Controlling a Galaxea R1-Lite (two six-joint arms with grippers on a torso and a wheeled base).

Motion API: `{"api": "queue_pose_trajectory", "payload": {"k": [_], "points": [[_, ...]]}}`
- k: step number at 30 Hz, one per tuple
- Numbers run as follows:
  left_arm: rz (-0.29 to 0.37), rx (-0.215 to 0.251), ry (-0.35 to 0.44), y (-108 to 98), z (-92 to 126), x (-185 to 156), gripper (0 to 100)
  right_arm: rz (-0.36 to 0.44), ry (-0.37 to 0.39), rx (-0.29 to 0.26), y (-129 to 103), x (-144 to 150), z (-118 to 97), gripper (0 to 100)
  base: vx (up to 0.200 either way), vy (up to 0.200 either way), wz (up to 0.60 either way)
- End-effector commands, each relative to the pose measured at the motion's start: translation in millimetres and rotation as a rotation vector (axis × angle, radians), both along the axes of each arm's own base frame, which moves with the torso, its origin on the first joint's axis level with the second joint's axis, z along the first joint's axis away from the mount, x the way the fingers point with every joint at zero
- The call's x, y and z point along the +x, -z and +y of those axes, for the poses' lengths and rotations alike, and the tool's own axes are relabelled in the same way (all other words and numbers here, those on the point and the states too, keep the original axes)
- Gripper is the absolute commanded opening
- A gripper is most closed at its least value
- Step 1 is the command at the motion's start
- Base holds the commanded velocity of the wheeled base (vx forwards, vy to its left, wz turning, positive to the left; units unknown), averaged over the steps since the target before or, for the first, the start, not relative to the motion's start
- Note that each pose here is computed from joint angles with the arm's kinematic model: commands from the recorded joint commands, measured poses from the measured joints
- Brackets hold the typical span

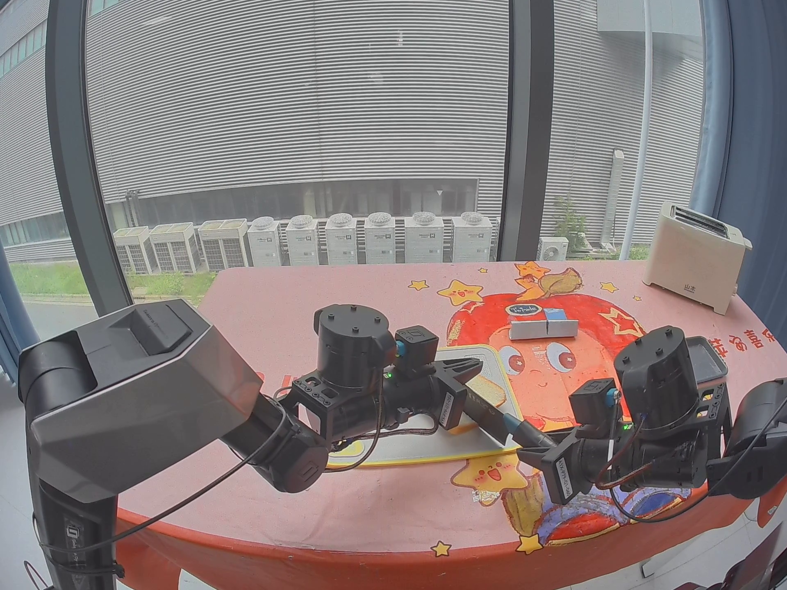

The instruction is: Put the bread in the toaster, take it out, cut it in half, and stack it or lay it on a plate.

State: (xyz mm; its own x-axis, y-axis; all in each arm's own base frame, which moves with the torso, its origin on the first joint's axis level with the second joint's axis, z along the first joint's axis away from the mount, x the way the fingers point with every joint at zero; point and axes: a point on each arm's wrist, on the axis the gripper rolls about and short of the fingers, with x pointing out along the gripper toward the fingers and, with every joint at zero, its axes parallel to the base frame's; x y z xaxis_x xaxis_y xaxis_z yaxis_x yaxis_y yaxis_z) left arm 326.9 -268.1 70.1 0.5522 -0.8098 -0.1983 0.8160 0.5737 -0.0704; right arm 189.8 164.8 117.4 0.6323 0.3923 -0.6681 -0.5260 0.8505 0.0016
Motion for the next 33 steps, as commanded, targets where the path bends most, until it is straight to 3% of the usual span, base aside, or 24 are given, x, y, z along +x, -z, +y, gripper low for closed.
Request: {"api": "queue_pose_trajectory", "payload": {"k": [1,7,11,18,33], "points": [[-0.011,-0.035,-0.007,-8.9,2.2,-1.0,0,-0.005,0.004,0.003,-1.0,1.3,-0.1,0,0.0,0.0,0.0],[-0.043,-0.067,-0.007,-17.8,4.2,-5.4,0,-0.009,0.009,0.008,-2.7,2.9,-0.8,0,0.0,0.0,0.0],[-0.018,-0.041,-0.01,-7.2,6.7,-8.4,0,-0.01,0.01,0.011,-3.5,3.0,-0.7,0,0.0,0.0,0.0],[-0.025,-0.045,-0.007,-0.2,5.6,-9.1,0,0.019,0.031,0.051,-3.5,3.9,0.6,0,0.0,0.0,0.0],[0.012,-0.013,-0.008,20.6,3.7,-6.7,0,0.017,0.033,0.059,-5.0,6.4,2.3,0,0.0,0.0,0.0]]}}
